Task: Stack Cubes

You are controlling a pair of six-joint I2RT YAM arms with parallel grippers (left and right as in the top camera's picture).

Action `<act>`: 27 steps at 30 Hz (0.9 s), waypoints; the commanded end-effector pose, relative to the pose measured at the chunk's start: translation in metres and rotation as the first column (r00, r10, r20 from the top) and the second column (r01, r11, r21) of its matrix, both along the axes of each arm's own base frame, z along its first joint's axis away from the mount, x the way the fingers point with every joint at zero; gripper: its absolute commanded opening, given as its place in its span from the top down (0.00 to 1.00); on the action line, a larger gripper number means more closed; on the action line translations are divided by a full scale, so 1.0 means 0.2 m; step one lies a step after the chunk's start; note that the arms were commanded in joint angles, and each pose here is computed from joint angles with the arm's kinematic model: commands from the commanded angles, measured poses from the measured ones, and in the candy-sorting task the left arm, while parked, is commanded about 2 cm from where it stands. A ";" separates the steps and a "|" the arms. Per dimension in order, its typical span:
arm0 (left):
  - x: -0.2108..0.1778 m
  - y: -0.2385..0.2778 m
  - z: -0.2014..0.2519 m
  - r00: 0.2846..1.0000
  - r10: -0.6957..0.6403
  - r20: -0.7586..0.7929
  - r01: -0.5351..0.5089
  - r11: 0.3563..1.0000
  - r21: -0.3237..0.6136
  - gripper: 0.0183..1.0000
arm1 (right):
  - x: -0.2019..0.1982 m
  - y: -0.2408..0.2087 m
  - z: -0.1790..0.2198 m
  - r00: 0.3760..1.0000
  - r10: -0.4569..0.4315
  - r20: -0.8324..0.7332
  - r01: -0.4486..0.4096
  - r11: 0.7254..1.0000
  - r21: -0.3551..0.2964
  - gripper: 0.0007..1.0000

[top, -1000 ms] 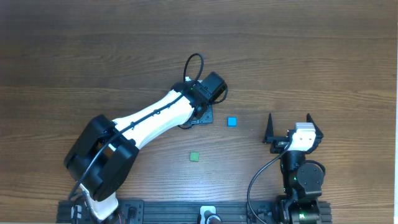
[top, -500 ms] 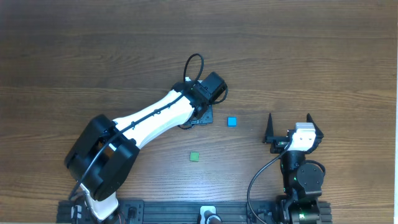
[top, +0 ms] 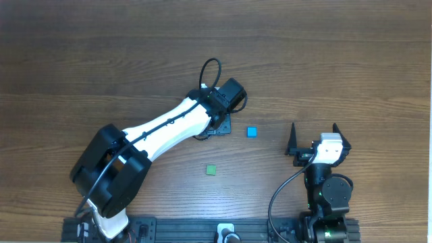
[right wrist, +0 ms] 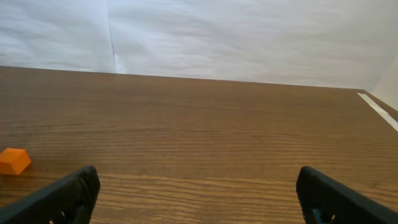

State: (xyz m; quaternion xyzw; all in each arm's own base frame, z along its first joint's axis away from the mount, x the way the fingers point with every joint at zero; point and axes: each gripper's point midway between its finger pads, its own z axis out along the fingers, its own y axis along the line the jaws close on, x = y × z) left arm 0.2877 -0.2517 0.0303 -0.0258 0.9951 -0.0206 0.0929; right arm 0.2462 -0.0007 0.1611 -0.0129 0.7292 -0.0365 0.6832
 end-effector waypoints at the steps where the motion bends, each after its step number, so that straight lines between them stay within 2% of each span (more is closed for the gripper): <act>1: 0.02 -0.01 -0.02 1.000 -0.008 0.007 0.008 1.000 0.017 0.75 | 0.00 0.01 -0.01 1.000 0.010 0.001 -0.010 1.000 -0.004 0.01; 16: 0.02 0.00 -0.02 1.000 -0.008 0.011 0.007 1.000 0.021 0.69 | 0.00 0.01 -0.01 1.000 0.010 0.001 -0.010 1.000 -0.004 0.01; 20: 0.03 -0.01 -0.01 1.000 -0.007 0.015 0.007 1.000 0.018 0.63 | 0.00 0.01 -0.01 1.000 0.010 0.001 -0.010 1.000 -0.004 0.01; 21: 0.03 -0.01 -0.01 1.000 -0.007 0.021 0.006 1.000 0.016 0.58 | 0.00 0.01 -0.01 1.000 0.010 0.001 -0.010 1.000 -0.004 0.01; 22: 0.04 -0.01 -0.01 1.000 -0.006 0.026 0.005 1.000 0.017 0.45 | 0.00 0.01 -0.01 1.000 0.010 0.000 -0.010 1.000 -0.004 0.01; 23: 0.06 -0.02 0.00 0.999 -0.004 0.041 0.003 1.000 0.016 0.26 | 0.00 0.01 -0.01 1.000 0.010 0.001 -0.010 1.000 -0.004 0.01; 25: 0.08 -0.03 0.03 0.998 -0.003 0.060 0.002 1.000 0.011 0.19 | 0.00 0.01 -0.01 1.000 0.010 0.001 -0.010 1.000 -0.004 0.01; 27: 0.12 -0.04 0.07 0.997 0.005 0.073 -0.005 1.000 0.004 0.17 | 0.00 0.01 -0.01 1.000 0.010 0.001 -0.010 1.000 -0.004 0.01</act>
